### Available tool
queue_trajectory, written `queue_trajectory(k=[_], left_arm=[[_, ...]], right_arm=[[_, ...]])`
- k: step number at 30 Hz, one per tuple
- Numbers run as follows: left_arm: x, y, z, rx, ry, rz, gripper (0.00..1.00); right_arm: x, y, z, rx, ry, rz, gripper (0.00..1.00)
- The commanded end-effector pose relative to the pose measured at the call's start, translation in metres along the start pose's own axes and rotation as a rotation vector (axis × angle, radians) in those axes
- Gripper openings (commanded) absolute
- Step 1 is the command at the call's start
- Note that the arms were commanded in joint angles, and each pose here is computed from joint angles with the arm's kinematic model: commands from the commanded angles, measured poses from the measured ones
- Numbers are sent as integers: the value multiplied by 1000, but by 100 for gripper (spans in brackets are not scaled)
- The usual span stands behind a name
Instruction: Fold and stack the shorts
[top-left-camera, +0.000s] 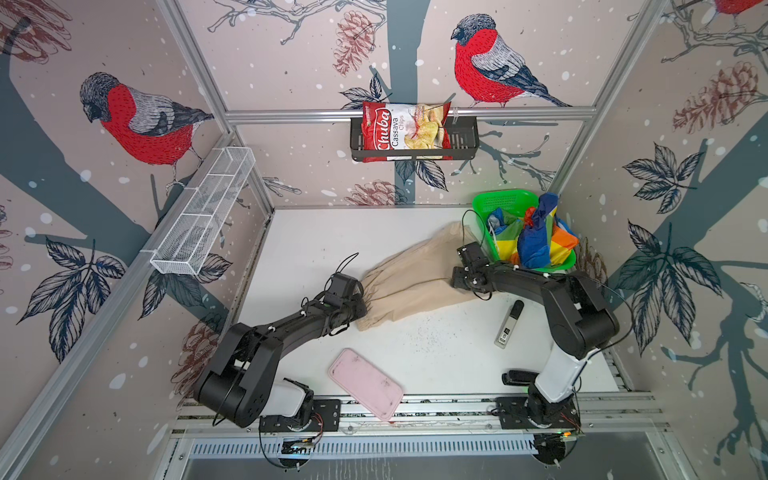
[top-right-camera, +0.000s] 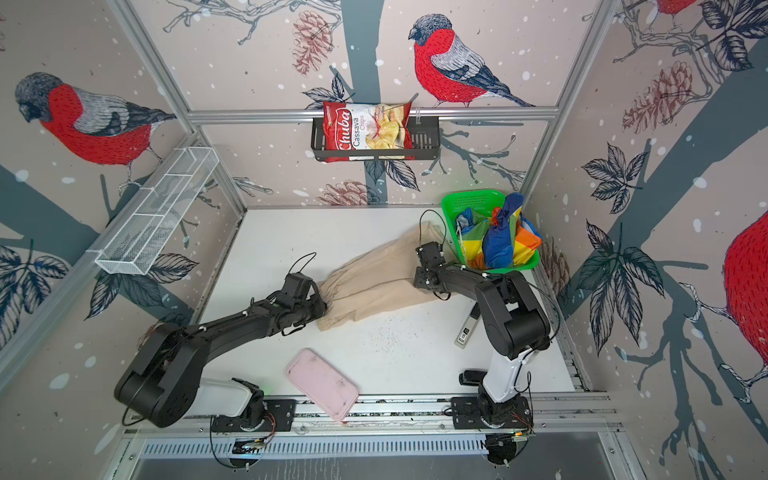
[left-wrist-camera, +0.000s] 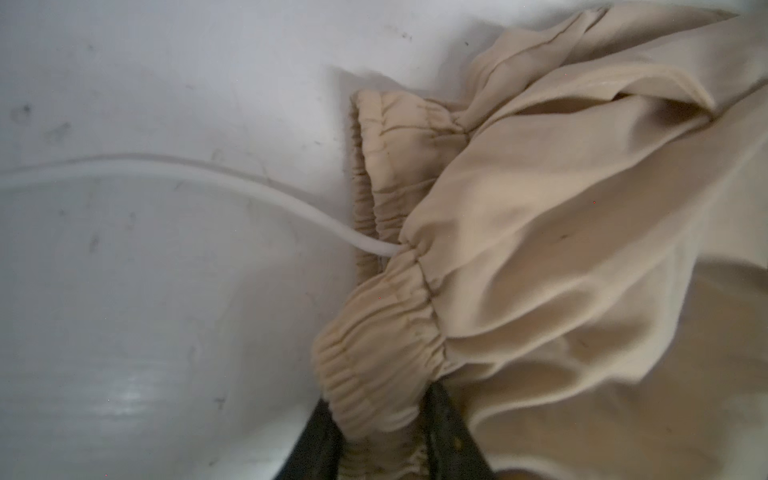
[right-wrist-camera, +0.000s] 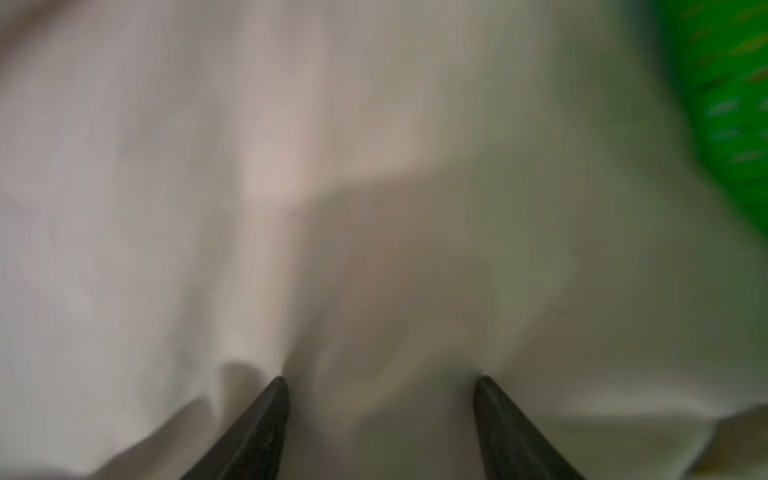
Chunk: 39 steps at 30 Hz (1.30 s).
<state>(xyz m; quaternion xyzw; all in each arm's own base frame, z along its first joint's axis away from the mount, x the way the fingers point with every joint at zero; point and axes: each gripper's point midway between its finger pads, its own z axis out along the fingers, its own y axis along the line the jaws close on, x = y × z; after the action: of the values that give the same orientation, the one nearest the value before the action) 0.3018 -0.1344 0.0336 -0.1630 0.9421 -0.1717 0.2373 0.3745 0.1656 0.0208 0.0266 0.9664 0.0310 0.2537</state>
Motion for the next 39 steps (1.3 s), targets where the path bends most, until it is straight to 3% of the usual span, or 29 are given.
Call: queue_trajectory(k=[1,5,8,11,14,17,21,24,29,35,39], left_arm=[[-40,18,-2,-123,-106,-44,11],[-81,51,-11,-245,-185,-129,3],[-102,80,-20,-306,-221,-220,3],[-111,102,-29,-325,-242,-291,18],[-110,105,-40,-323,-268,-295,28],[-108,96,-52,-275,-282,-280,32],[-110,83,-76,-255,-335,-253,34],[-106,62,-86,-208,-354,-195,41],[-80,35,-63,-113,-268,-109,44],[-45,48,-17,-132,-128,-123,39],[-38,55,0,-163,-91,-124,37]], right_arm=[[6,33,5,-77,3,10,71],[25,88,6,-191,34,-29,70],[44,141,1,-317,67,-59,71],[44,166,-10,-394,82,-56,73],[19,150,-28,-385,32,-36,76],[-10,113,-48,-342,-33,4,77],[-34,64,-58,-280,-82,51,69],[-37,43,-47,-251,-52,46,57],[-36,40,-21,-236,9,-9,51],[-34,44,-5,-285,33,14,51],[-29,51,-1,-332,53,22,44]])
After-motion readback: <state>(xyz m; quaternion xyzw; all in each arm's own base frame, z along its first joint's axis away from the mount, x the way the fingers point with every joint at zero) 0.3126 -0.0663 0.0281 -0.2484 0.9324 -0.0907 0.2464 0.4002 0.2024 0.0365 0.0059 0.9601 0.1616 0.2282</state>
